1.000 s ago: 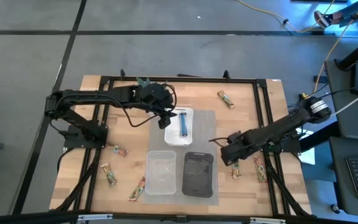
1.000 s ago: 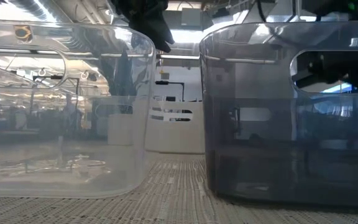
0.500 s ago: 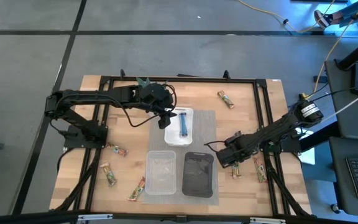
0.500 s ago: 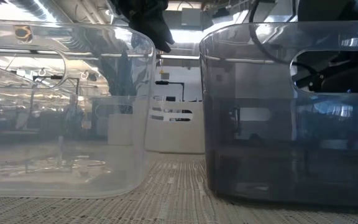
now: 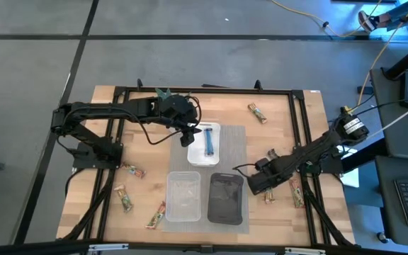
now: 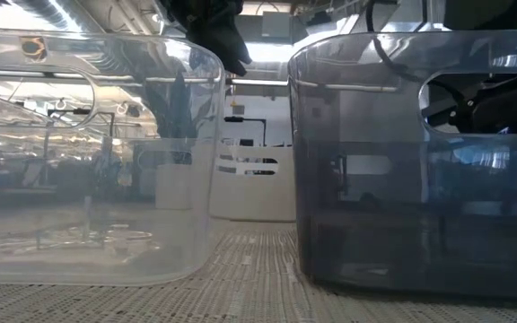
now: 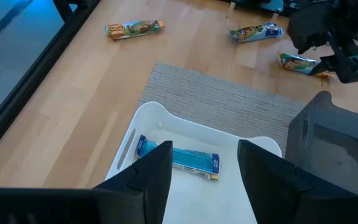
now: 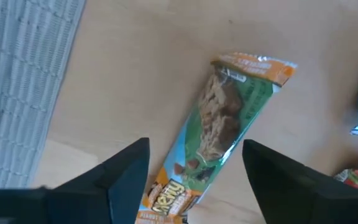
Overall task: Pick and place Granola Bars by type
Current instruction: Put the bottom right yellow granola bar into the black bin
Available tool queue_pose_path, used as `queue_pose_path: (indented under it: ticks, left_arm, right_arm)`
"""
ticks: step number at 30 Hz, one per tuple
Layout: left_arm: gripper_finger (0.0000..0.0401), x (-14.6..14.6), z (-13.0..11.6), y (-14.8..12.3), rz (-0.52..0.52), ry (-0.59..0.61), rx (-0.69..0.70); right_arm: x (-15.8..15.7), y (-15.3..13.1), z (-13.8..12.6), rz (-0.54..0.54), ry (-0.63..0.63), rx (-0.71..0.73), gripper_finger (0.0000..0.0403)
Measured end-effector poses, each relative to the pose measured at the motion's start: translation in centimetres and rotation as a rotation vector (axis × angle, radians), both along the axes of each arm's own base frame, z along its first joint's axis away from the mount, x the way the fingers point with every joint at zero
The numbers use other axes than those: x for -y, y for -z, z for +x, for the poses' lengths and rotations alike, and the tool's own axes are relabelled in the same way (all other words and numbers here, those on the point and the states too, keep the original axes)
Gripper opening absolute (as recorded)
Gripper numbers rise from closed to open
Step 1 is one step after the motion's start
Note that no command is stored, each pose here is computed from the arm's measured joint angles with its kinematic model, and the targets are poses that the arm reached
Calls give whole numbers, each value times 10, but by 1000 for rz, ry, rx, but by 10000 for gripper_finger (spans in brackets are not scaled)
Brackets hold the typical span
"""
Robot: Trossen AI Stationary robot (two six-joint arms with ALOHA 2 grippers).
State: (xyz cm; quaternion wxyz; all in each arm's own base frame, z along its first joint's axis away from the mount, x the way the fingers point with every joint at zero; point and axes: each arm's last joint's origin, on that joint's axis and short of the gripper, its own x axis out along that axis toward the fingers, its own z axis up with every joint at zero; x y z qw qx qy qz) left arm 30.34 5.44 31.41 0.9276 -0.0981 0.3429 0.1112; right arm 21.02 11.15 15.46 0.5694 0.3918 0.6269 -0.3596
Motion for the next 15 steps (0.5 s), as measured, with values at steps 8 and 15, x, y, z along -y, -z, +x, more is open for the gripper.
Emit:
queue_pose_path:
  ticks: [8, 15]
  left_arm:
    - [177, 0, 0, 0, -19, -17, 2]
    - [176, 5, 0, 1, -22, -1, -12]
  right_arm:
    - [-1, 0, -1, -66, 83, 20, 257]
    - [0, 7, -2, -94, 103, -28, 256]
